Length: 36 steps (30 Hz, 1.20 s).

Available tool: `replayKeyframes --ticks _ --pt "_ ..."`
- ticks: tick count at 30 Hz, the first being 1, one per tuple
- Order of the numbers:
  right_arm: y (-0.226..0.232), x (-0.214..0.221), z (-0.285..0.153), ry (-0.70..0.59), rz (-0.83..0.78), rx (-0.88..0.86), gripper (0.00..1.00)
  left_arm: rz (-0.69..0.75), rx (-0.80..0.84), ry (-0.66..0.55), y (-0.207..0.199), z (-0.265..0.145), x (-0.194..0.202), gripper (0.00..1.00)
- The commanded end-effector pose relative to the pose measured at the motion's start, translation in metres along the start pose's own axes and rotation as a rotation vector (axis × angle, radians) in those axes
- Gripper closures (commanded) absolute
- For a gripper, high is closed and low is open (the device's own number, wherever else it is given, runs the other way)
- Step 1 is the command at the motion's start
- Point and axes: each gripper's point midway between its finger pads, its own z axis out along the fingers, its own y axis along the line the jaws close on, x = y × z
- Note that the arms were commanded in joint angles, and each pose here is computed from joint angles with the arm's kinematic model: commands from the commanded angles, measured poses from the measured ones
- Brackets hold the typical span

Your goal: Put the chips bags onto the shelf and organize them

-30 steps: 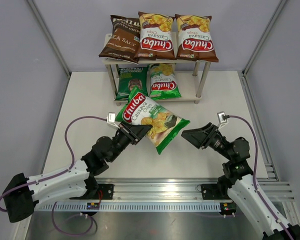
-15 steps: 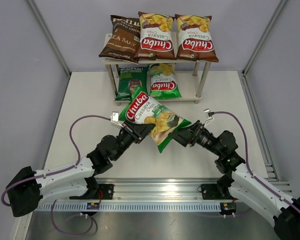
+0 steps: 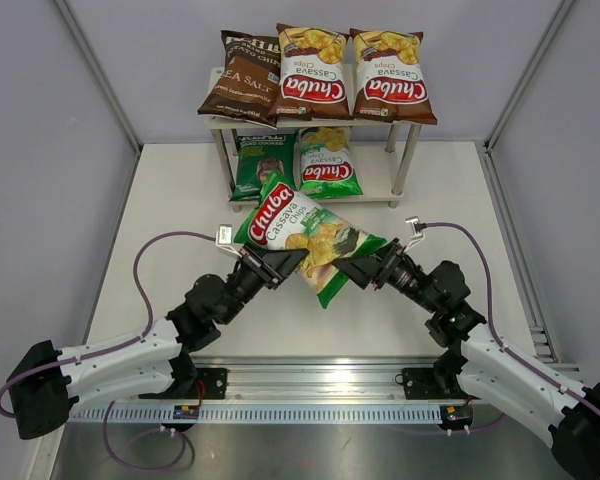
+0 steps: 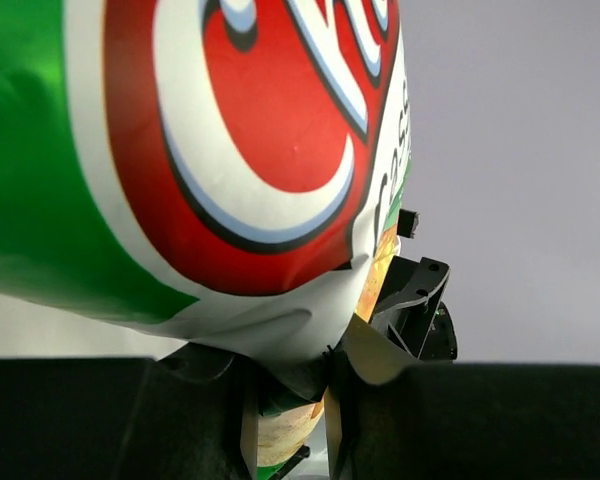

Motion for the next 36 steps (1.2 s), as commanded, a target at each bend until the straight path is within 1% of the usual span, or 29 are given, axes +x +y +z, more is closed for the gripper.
replayKeyframes --ticks 1,4,8,9,10,11,12,13,16,17,19,20,21,22,23,24,25,26,27,28,30,31,32,33,34,35,36 --pt "0.021 -0.004 0.005 -0.002 -0.032 -0.104 0.01 -0.040 0.189 0.055 -0.053 -0.007 0.005 0.91" --pt "0.038 -0.006 0.008 0.003 -0.018 -0.186 0.00 -0.054 0.215 0.097 -0.057 -0.008 0.013 0.91" --pt "0.044 -0.012 0.012 -0.009 -0.007 -0.205 0.02 -0.064 0.221 0.145 -0.052 -0.006 0.025 0.90" --pt "0.041 -0.012 0.012 -0.014 -0.002 -0.193 0.04 -0.065 0.222 0.145 -0.052 -0.007 0.025 0.89" --pt "0.034 -0.015 0.013 -0.041 0.009 -0.163 0.11 -0.059 0.216 0.143 -0.049 -0.007 0.025 0.84" --pt "0.030 -0.017 0.012 -0.059 0.011 -0.148 0.15 -0.053 0.210 0.134 -0.049 -0.007 0.023 0.81" --pt "0.025 -0.016 0.010 -0.071 0.017 -0.133 0.22 -0.030 0.196 0.129 -0.046 -0.009 0.022 0.78" --pt "0.019 -0.018 0.010 -0.094 0.023 -0.106 0.38 -0.016 0.186 0.122 -0.045 -0.010 0.020 0.71" --pt "0.013 -0.020 0.009 -0.110 0.028 -0.075 0.53 0.041 0.110 0.087 -0.034 -0.012 0.011 0.52" --pt "0.012 -0.022 0.009 -0.119 0.028 -0.068 0.60 0.053 0.079 0.058 -0.029 -0.012 0.004 0.41" --pt "0.007 -0.025 0.010 -0.138 0.031 -0.042 0.61 0.097 0.012 0.040 -0.019 -0.016 -0.003 0.29" --pt "0.005 -0.026 0.010 -0.148 0.031 -0.032 0.62 0.127 -0.027 0.009 -0.014 -0.017 -0.012 0.16" --pt "0.002 -0.029 0.010 -0.163 0.034 -0.017 0.62 0.163 -0.114 0.014 -0.002 -0.021 -0.014 0.09" --pt "-0.004 -0.033 0.011 -0.188 0.039 0.016 0.62 0.177 -0.140 -0.011 -0.003 -0.026 -0.024 0.05" --pt "-0.008 -0.036 0.011 -0.204 0.040 0.035 0.62 0.226 -0.187 -0.046 0.004 -0.030 -0.033 0.01" --pt "-0.011 -0.039 0.011 -0.219 0.040 0.054 0.62 0.275 -0.275 -0.034 0.021 -0.039 -0.036 0.01" --pt "-0.014 -0.044 0.012 -0.237 0.033 0.071 0.62 0.286 -0.280 -0.063 0.010 -0.044 -0.047 0.01" --pt "-0.016 -0.048 0.014 -0.251 0.028 0.082 0.62 0.341 -0.314 -0.083 0.012 -0.049 -0.056 0.01" --pt "-0.018 -0.052 0.017 -0.261 0.032 0.092 0.62 0.390 -0.370 -0.065 0.022 -0.057 -0.059 0.01" --pt "-0.021 -0.056 0.019 -0.277 0.036 0.105 0.61 0.413 -0.372 -0.078 0.010 -0.060 -0.068 0.01" --pt "-0.029 -0.071 0.024 -0.317 0.064 0.118 0.61 0.529 -0.459 -0.038 0.022 -0.071 -0.074 0.01" --pt "-0.028 -0.075 0.026 -0.312 0.072 0.101 0.61 0.554 -0.458 -0.048 0.007 -0.073 -0.083 0.01" --pt "-0.035 -0.090 0.025 -0.345 0.073 0.104 0.61 0.626 -0.506 -0.034 0.013 -0.075 -0.087 0.01" --pt "-0.042 -0.094 0.031 -0.345 0.113 0.107 0.61 0.676 -0.565 -0.001 0.019 -0.084 -0.090 0.01" --pt "-0.038 -0.101 0.033 -0.356 0.112 0.071 0.61 0.711 -0.602 0.009 0.021 -0.088 -0.094 0.01" --pt "-0.041 -0.109 0.040 -0.361 0.109 0.070 0.61 0.752 -0.615 -0.002 0.011 -0.091 -0.104 0.01" --pt "-0.045 -0.119 0.042 -0.374 0.109 0.072 0.61 0.796 -0.662 0.039 0.019 -0.098 -0.104 0.01"
